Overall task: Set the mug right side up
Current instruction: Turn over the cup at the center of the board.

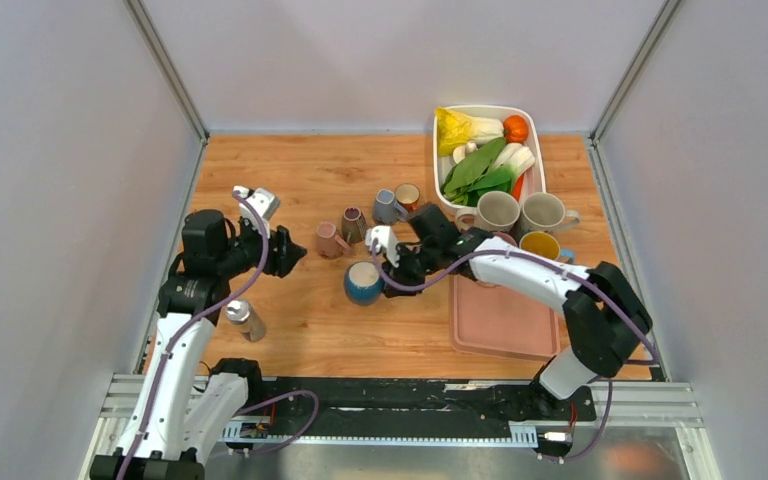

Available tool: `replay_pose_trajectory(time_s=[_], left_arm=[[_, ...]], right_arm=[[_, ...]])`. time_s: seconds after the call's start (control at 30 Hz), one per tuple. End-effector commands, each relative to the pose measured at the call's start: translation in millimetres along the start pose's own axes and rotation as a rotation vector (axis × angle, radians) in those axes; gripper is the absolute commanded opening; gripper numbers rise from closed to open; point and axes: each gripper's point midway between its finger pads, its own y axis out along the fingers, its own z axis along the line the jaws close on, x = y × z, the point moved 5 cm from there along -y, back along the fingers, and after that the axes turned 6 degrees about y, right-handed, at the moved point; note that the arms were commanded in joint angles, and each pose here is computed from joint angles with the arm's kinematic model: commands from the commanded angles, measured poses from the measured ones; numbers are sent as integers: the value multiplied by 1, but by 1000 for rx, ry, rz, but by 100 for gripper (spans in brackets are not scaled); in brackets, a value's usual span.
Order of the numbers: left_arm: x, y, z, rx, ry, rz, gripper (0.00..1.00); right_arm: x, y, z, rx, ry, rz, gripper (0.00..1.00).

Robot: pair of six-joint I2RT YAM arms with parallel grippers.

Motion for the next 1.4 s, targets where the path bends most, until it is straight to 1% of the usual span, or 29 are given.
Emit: replay_pose_trajectory(time_s=[0.0, 0.1, 0.17, 0.2, 0.23, 0.27, 0.3, 0.37, 0.43, 0.47, 0.53, 0.57, 0.7, 0.83, 0.93, 1.07, 1.13, 1.17, 1.2, 1.23, 1.33, 1.37], left_arm=[[18, 7, -3, -28, 318, -70, 64], [24, 12, -12, -74, 450, -76, 64], [32, 14, -20, -112, 612, -109, 64], [34, 15, -27, -140, 665, -128, 64], [38, 15, -30, -147, 762, -165, 64], [39, 17, -39, -187, 824, -204, 64], [43, 15, -47, -203, 929, -253, 65], [47, 15, -58, -199, 1057, -341, 66], [53, 16, -66, -164, 1152, -425, 67], [55, 19, -65, -120, 1178, -458, 68], [59, 20, -73, -87, 1238, -529, 69], [60, 21, -79, -95, 1270, -555, 69], [56, 26, -98, -179, 1325, -607, 68], [47, 32, -112, -262, 1340, -604, 66], [44, 36, -121, -293, 1341, -612, 66], [49, 43, -125, -254, 1338, -633, 65], [54, 48, -124, -202, 1341, -639, 64], [58, 48, -123, -169, 1338, -663, 62], [58, 51, -123, -147, 1338, -657, 61], [63, 51, -123, -121, 1336, -683, 56], [68, 55, -122, -63, 1331, -702, 46], [70, 55, -123, -46, 1328, -722, 40]], right_arm=[[28, -55, 15, 197, 132, -155, 0], [34, -79, 7, 286, 286, -208, 0], [38, -94, 3, 355, 365, -261, 0], [39, -100, 2, 399, 404, -282, 0], [42, -106, 3, 439, 434, -303, 0], [45, -111, 3, 477, 457, -331, 0], [50, -116, 6, 528, 493, -356, 0], [55, -123, 14, 635, 585, -363, 2], [54, -127, 21, 703, 682, -335, 3], [53, -128, 23, 714, 680, -332, 4], [52, -131, 27, 733, 673, -323, 3], [51, -132, 28, 737, 682, -318, 2], [51, -135, 32, 742, 701, -311, 0], [51, -133, 29, 727, 719, -316, 0], [54, -132, 26, 714, 725, -324, 0], [58, -130, 21, 701, 732, -334, 0], [59, -130, 19, 698, 743, -336, 0], [59, -129, 19, 699, 746, -335, 0], [59, -128, 18, 699, 750, -334, 0], [59, -127, 17, 699, 755, -332, 0], [56, -121, 17, 712, 771, -315, 2], [55, -119, 18, 720, 782, -304, 2]])
